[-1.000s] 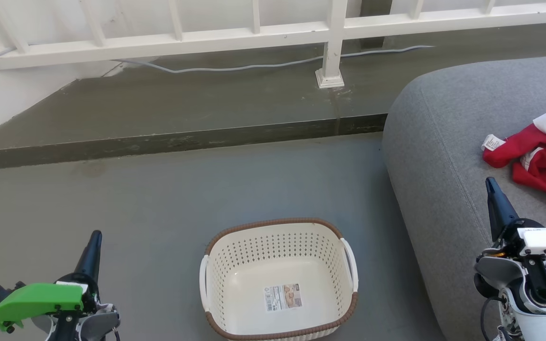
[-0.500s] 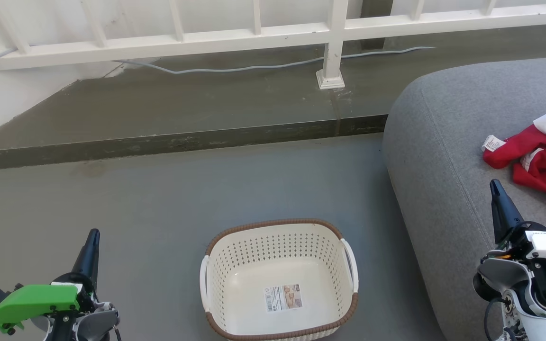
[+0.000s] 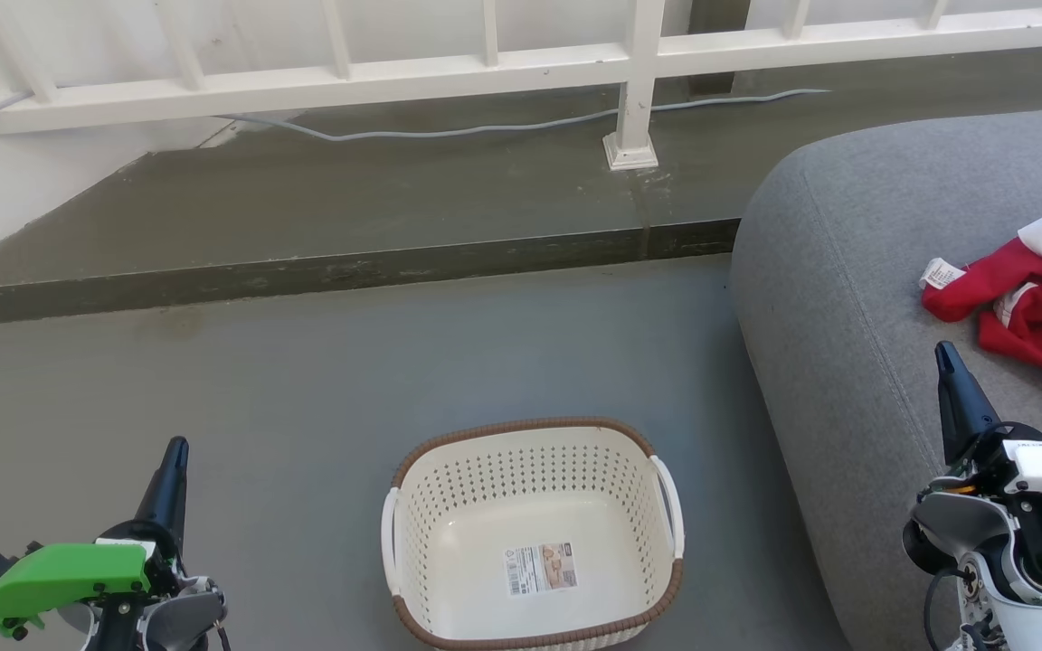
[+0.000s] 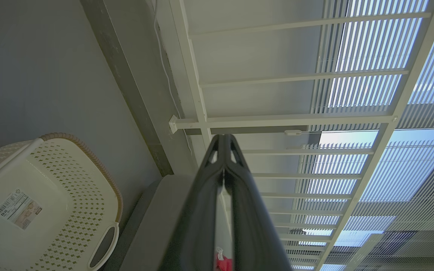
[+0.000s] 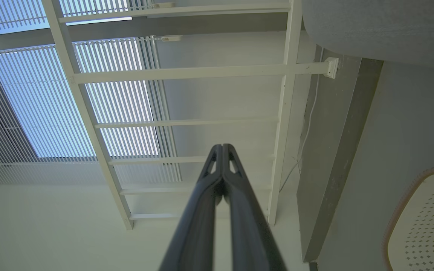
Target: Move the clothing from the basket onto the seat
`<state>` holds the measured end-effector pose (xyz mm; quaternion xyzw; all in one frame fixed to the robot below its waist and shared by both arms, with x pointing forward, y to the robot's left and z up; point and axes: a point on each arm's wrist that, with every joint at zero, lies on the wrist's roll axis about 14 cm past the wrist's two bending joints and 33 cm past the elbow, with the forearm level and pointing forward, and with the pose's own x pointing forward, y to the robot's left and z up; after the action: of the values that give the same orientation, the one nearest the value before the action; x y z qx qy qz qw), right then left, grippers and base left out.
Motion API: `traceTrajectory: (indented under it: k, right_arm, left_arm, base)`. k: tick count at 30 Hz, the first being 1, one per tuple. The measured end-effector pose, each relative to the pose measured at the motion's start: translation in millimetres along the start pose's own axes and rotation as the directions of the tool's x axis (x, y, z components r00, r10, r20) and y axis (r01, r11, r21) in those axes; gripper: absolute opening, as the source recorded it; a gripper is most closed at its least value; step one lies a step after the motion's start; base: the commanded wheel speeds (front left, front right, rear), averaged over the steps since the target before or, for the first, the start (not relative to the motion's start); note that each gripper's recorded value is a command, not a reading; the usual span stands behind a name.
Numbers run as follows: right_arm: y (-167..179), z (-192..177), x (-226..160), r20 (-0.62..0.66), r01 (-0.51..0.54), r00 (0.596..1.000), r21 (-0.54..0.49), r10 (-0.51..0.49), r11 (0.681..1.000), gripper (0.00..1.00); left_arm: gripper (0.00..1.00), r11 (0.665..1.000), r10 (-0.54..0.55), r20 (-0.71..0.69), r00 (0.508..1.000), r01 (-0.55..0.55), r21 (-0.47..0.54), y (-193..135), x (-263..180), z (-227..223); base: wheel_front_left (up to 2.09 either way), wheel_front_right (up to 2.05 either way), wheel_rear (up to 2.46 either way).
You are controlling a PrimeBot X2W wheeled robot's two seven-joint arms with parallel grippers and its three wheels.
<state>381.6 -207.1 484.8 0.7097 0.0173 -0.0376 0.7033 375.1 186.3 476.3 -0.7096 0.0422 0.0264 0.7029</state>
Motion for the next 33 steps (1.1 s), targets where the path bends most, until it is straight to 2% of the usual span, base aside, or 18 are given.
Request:
traceTrajectory:
  k: [33]
  right_arm:
    - [0.6,-0.5,0.1,-0.001,-0.002,1.000,0.000,0.002,1.000,0.00]
  left_arm:
    - [0.00,1.000,0.000,0.003,1.000,0.000,-0.001,-0.1,0.1,1.0]
  base:
    - [0.00,0.00,0.00]
